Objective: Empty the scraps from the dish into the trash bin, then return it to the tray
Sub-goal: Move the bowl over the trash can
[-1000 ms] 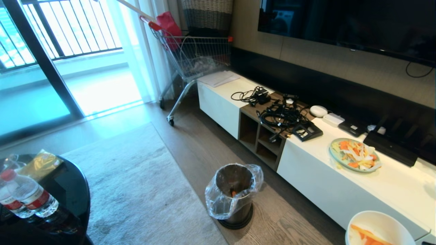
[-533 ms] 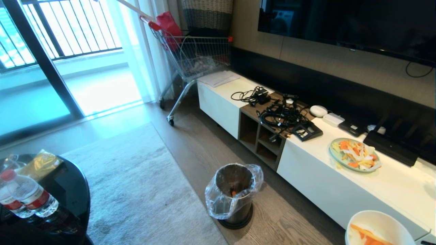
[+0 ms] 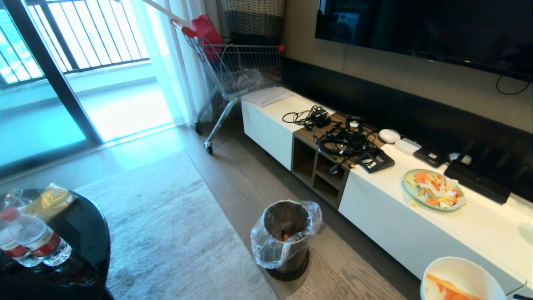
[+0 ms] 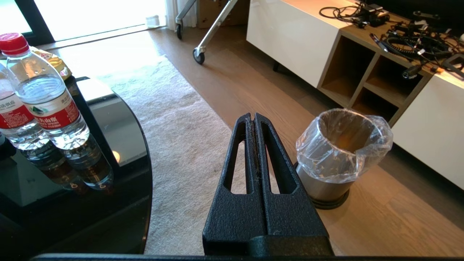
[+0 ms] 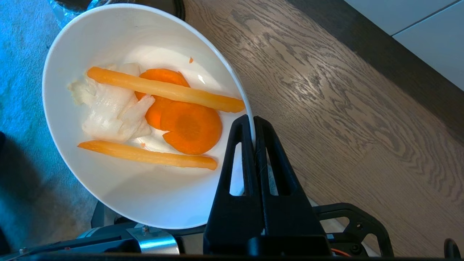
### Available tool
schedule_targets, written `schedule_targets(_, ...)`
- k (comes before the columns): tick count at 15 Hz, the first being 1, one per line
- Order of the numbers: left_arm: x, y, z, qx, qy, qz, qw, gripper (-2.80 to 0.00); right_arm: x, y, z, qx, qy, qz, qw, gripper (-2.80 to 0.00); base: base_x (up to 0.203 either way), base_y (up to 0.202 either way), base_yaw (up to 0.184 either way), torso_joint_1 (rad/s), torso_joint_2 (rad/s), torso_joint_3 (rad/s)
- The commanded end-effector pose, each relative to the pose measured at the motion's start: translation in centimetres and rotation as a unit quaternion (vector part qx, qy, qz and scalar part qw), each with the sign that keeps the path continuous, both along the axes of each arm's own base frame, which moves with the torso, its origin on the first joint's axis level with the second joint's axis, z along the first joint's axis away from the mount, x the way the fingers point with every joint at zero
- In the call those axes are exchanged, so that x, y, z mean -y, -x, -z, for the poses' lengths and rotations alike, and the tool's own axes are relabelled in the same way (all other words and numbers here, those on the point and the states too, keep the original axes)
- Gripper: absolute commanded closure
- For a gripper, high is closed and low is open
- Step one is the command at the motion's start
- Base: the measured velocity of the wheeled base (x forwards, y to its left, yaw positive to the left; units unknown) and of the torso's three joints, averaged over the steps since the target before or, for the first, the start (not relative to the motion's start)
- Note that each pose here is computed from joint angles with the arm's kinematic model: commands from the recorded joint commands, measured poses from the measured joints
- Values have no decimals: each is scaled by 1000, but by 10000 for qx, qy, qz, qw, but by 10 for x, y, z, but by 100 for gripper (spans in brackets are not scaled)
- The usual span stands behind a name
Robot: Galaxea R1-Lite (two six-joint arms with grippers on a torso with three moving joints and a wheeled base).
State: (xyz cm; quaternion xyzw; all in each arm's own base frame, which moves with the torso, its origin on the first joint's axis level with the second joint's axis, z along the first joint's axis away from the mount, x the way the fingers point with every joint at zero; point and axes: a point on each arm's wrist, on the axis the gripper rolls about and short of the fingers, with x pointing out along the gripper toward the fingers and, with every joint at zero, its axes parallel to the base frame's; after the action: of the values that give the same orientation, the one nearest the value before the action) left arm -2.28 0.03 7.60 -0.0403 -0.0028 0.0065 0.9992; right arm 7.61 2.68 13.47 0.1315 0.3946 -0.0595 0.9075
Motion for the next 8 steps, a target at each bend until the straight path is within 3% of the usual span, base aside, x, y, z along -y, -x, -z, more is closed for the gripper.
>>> schedule_targets(1,0,0,0,6,3,-3,10000,0,0,0,1,-18,5,-15,10000,0,0,0,0,0,0,0)
schedule_targets(4,0,0,0,6,3,-3,10000,0,-1,0,1,-28,4,-37,10000,0,0,0,0,-1,1,-26)
schedule_targets(8,0,0,0,6,3,-3,10000,0,-1,0,0,-18,-7,-45,10000,0,0,0,0,4,1,-169)
